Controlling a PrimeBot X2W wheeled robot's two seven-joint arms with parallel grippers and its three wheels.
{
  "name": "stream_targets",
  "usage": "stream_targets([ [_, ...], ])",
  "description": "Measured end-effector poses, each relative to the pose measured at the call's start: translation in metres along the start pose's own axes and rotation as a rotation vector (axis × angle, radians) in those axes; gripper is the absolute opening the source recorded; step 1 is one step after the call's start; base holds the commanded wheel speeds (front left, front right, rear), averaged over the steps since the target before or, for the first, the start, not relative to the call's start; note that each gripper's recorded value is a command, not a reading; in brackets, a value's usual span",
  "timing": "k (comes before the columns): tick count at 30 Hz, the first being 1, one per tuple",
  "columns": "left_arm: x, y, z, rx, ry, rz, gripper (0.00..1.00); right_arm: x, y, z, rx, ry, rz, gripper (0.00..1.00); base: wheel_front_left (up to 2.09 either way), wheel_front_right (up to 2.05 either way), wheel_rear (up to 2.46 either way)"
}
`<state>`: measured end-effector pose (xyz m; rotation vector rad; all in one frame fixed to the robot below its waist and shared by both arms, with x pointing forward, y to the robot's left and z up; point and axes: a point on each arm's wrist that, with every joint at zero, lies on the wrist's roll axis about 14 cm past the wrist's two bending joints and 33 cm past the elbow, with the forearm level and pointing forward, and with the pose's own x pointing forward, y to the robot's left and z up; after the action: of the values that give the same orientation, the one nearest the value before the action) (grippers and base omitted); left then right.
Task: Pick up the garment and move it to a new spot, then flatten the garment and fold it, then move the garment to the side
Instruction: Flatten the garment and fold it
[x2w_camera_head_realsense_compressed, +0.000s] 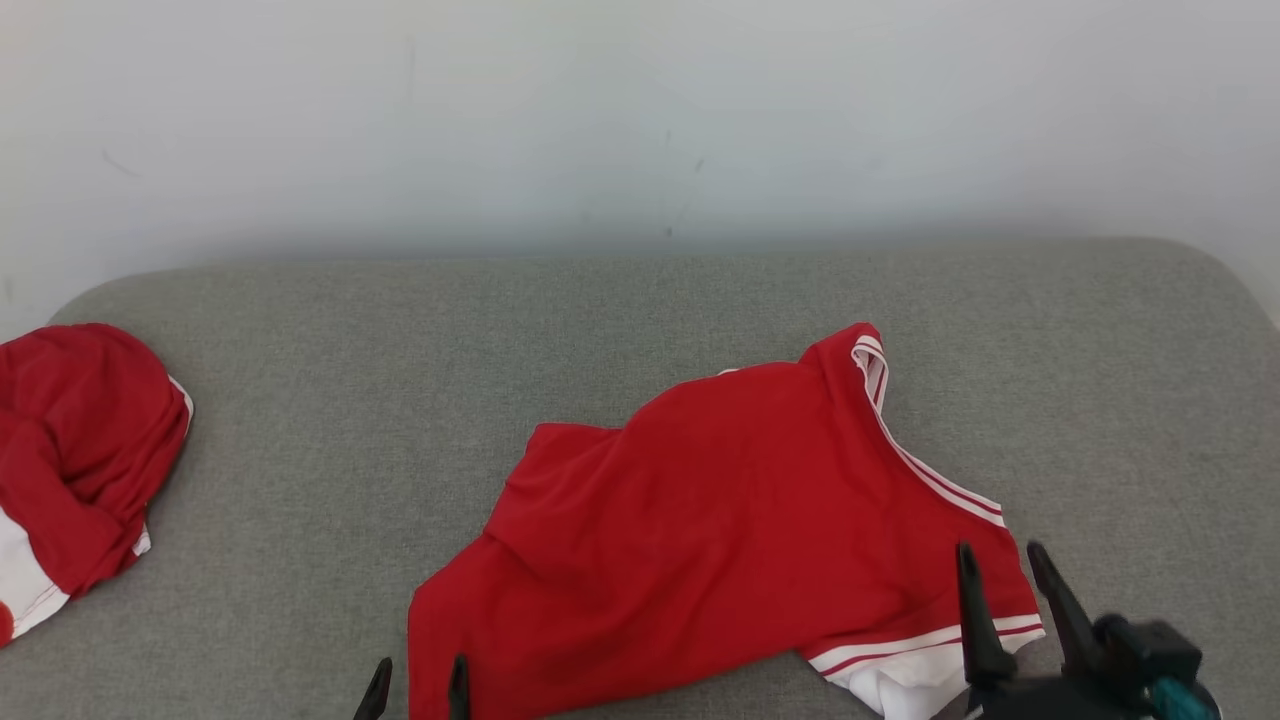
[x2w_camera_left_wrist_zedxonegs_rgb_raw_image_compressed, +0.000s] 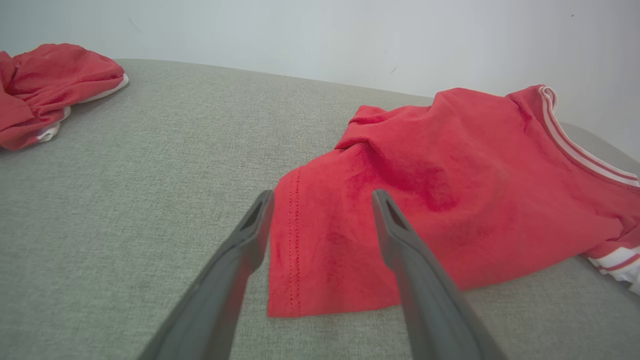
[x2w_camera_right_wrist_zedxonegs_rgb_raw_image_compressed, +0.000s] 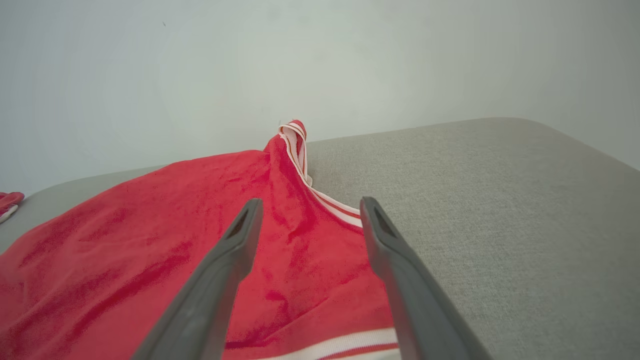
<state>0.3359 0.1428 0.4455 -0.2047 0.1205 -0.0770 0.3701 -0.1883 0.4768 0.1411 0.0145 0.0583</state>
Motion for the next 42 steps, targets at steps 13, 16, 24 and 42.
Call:
stream_targets([
  [13, 0.005, 0.002, 0.007, -0.002, -0.019, 0.012, 1.00, 0.099, 0.008, 0.037, -0.173, 0.001, 0.110, 1.00, 0.00, 0.00, 0.00],
  [16, 0.003, 0.007, 0.008, -0.006, -0.023, 0.031, 1.00, 0.117, 0.007, 0.030, -0.196, 0.051, 0.114, 1.00, 0.00, 0.00, 0.00],
  [24, -0.003, 0.020, 0.008, -0.018, -0.022, 0.084, 1.00, 0.150, 0.017, 0.008, -0.221, 0.156, 0.139, 1.00, 0.00, 0.00, 0.00],
  [42, 0.002, 0.040, 0.001, -0.023, 0.008, 0.158, 1.00, 0.214, 0.018, 0.006, -0.211, 0.190, 0.120, 0.00, 0.00, 0.00, 0.00],
])
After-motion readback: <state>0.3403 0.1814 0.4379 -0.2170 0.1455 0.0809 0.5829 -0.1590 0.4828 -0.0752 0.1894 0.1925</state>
